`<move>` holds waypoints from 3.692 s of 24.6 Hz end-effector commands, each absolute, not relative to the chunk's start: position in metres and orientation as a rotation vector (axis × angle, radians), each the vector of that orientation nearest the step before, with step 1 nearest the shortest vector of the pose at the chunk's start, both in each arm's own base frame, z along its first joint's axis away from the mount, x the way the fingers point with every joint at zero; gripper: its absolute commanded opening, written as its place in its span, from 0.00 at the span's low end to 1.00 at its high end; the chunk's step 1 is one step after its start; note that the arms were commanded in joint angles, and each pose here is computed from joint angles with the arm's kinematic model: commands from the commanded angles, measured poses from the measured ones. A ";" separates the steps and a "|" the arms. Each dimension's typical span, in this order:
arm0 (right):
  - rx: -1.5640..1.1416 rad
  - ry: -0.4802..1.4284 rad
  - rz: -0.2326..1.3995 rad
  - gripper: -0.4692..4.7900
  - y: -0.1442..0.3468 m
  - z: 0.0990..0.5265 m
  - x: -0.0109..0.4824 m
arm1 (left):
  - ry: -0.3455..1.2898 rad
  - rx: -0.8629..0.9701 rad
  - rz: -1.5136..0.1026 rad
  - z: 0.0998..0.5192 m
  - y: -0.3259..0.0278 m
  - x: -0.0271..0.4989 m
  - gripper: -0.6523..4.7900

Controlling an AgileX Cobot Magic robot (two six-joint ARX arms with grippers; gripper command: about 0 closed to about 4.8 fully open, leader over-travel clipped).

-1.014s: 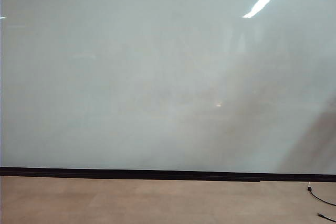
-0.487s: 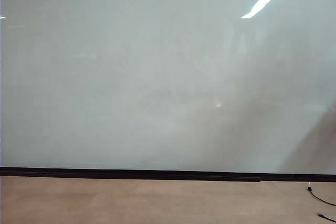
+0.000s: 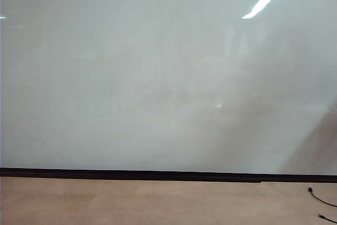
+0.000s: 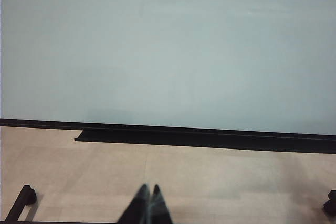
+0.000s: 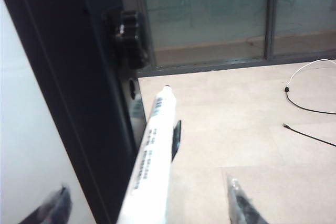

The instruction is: Pick up the pen on the shelf to the right of the whiteboard and write the letter A.

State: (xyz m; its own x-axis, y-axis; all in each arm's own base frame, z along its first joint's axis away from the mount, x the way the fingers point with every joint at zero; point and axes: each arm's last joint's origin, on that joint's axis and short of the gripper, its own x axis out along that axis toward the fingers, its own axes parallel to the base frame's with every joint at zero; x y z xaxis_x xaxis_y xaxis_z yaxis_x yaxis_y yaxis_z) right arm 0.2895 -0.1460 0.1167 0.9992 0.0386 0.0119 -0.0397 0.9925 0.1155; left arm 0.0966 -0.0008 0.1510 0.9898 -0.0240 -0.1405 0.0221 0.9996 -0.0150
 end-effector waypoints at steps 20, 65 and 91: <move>0.028 -0.070 0.043 0.76 -0.146 0.133 0.289 | 0.131 -0.010 -0.024 0.153 -0.001 0.097 0.11; 0.029 -0.056 0.013 0.58 -0.144 0.128 0.293 | 0.131 -0.009 -0.024 0.153 -0.001 0.097 0.11; 0.026 -0.059 0.036 0.49 -0.145 0.129 0.293 | 0.131 -0.009 -0.024 0.153 -0.001 0.097 0.11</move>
State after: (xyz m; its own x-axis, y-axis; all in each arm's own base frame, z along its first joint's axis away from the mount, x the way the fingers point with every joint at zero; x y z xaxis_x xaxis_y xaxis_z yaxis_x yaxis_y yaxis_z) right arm 0.2941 -0.1447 0.1281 0.9983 0.0342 0.0477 -0.0357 0.9989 0.0302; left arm 0.0966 -0.0008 0.1510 0.9898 -0.0240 -0.1405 0.0221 0.9996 -0.0150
